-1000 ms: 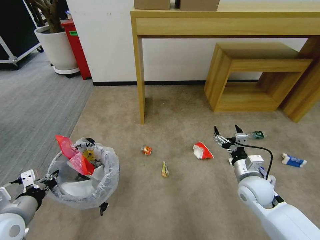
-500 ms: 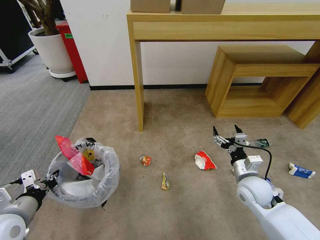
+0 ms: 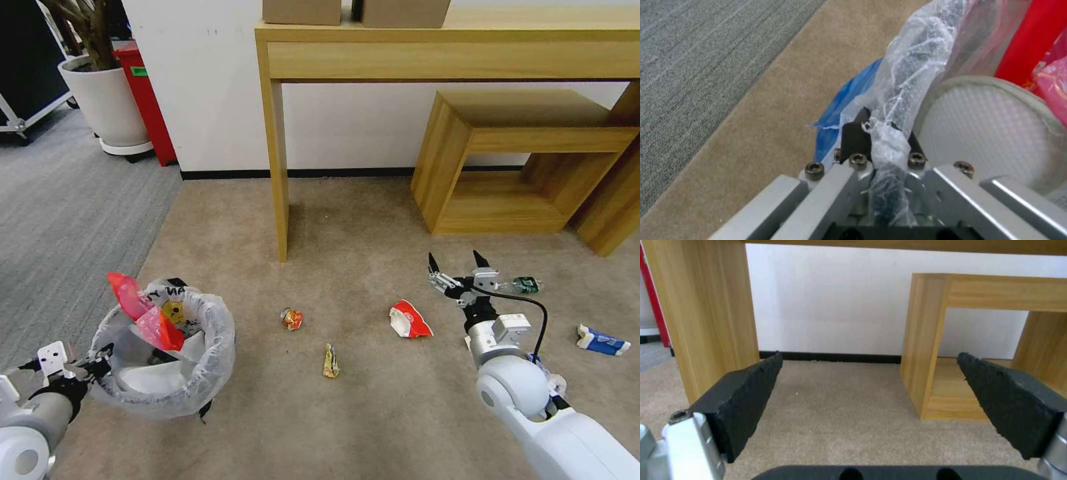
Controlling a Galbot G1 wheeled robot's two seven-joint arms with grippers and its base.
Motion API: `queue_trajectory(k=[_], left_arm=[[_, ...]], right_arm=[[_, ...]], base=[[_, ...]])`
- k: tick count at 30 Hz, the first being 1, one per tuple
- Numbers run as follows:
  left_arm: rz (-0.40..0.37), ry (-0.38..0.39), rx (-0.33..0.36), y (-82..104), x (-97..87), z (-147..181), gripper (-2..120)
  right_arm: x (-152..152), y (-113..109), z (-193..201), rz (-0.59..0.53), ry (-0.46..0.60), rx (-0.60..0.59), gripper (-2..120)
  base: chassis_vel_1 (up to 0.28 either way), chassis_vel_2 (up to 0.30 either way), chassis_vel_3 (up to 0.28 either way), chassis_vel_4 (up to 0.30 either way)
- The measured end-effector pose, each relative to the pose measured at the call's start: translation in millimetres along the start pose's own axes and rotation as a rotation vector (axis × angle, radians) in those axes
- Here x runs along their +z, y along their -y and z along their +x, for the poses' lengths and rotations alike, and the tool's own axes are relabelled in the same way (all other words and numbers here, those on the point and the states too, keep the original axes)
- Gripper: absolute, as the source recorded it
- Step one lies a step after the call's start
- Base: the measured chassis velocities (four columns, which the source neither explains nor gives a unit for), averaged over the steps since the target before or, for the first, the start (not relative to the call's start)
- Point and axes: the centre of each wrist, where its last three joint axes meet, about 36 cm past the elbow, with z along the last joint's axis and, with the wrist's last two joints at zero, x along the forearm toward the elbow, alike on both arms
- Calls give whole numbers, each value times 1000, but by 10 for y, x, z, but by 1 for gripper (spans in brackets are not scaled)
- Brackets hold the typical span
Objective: Pick up the trash bin and place the garbage on the floor into it.
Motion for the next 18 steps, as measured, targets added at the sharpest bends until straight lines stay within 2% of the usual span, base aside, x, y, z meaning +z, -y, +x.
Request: queue_trajectory(k=[18], left_arm=[[10, -15, 12, 25, 49, -94, 1]], right_arm=[[37, 35, 58, 15, -10, 3, 100]], base=[[0, 0, 0, 0]])
